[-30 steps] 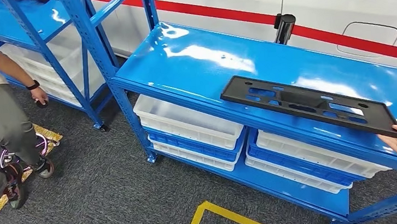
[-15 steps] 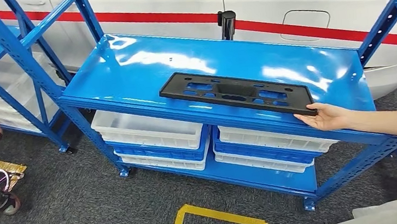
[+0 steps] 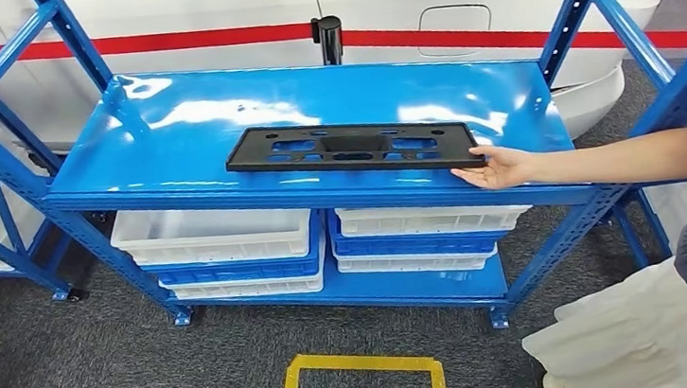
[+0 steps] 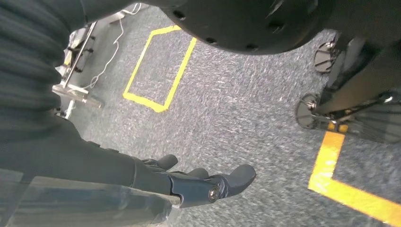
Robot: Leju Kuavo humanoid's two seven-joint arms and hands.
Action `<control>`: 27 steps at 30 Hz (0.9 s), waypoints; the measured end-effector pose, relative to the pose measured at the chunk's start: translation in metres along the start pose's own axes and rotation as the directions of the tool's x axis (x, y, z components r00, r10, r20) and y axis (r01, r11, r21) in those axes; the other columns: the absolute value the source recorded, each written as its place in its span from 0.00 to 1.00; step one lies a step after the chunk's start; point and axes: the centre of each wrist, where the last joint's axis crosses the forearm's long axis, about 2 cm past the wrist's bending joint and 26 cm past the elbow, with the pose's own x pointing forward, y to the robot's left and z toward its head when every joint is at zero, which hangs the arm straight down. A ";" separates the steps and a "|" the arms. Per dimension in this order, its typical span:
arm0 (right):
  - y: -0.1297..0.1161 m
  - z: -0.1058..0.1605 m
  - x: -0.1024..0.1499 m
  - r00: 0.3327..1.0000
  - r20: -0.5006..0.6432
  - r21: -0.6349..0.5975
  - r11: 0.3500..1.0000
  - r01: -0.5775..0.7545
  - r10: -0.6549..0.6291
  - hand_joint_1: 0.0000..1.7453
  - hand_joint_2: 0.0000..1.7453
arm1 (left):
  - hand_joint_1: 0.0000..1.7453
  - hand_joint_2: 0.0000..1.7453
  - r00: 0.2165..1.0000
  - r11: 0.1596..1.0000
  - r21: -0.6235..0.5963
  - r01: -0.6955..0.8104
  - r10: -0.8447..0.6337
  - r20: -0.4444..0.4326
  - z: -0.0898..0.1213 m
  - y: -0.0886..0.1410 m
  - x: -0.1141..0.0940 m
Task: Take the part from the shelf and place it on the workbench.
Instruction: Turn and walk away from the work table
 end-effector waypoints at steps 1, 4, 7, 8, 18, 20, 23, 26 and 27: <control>-0.001 0.000 0.001 1.000 0.002 -0.002 1.000 -0.001 0.001 0.00 1.00 | 0.00 0.00 1.000 1.000 0.000 0.000 0.000 0.000 0.000 0.000 0.000; -0.001 0.000 0.002 1.000 0.005 -0.006 1.000 -0.003 0.003 0.00 1.00 | 0.00 0.00 1.000 1.000 0.002 0.001 -0.001 0.002 0.000 0.001 0.001; 0.001 0.000 0.001 1.000 0.001 -0.004 1.000 -0.008 0.008 0.00 1.00 | 0.00 0.00 1.000 1.000 0.001 0.001 -0.001 0.004 0.000 0.000 0.002; 0.002 0.000 0.001 1.000 0.001 -0.003 1.000 -0.010 0.010 0.00 1.00 | 0.00 0.00 1.000 1.000 0.001 0.001 -0.001 0.002 0.000 0.000 0.001; 0.005 0.000 0.001 1.000 -0.004 -0.001 1.000 -0.020 0.020 0.00 1.00 | 0.00 0.00 1.000 1.000 0.000 0.008 -0.008 0.000 0.000 -0.001 0.000; 0.005 0.000 0.001 1.000 -0.004 -0.001 1.000 -0.020 0.020 0.00 1.00 | 0.00 0.00 1.000 1.000 -0.001 0.008 -0.008 0.000 0.000 -0.001 0.000; 0.005 0.000 0.001 1.000 -0.004 -0.001 1.000 -0.020 0.020 0.00 1.00 | 0.00 0.00 1.000 1.000 -0.001 0.009 -0.009 0.000 0.000 -0.001 0.000; 0.005 0.000 0.001 1.000 -0.005 -0.001 1.000 -0.021 0.021 0.00 1.00 | 0.00 0.00 1.000 1.000 -0.002 0.010 -0.010 0.000 0.000 -0.001 0.000; 0.005 0.000 0.001 1.000 -0.005 -0.001 1.000 -0.021 0.021 0.00 1.00 | 0.00 0.00 1.000 1.000 -0.002 0.010 -0.010 -0.001 0.000 -0.002 0.000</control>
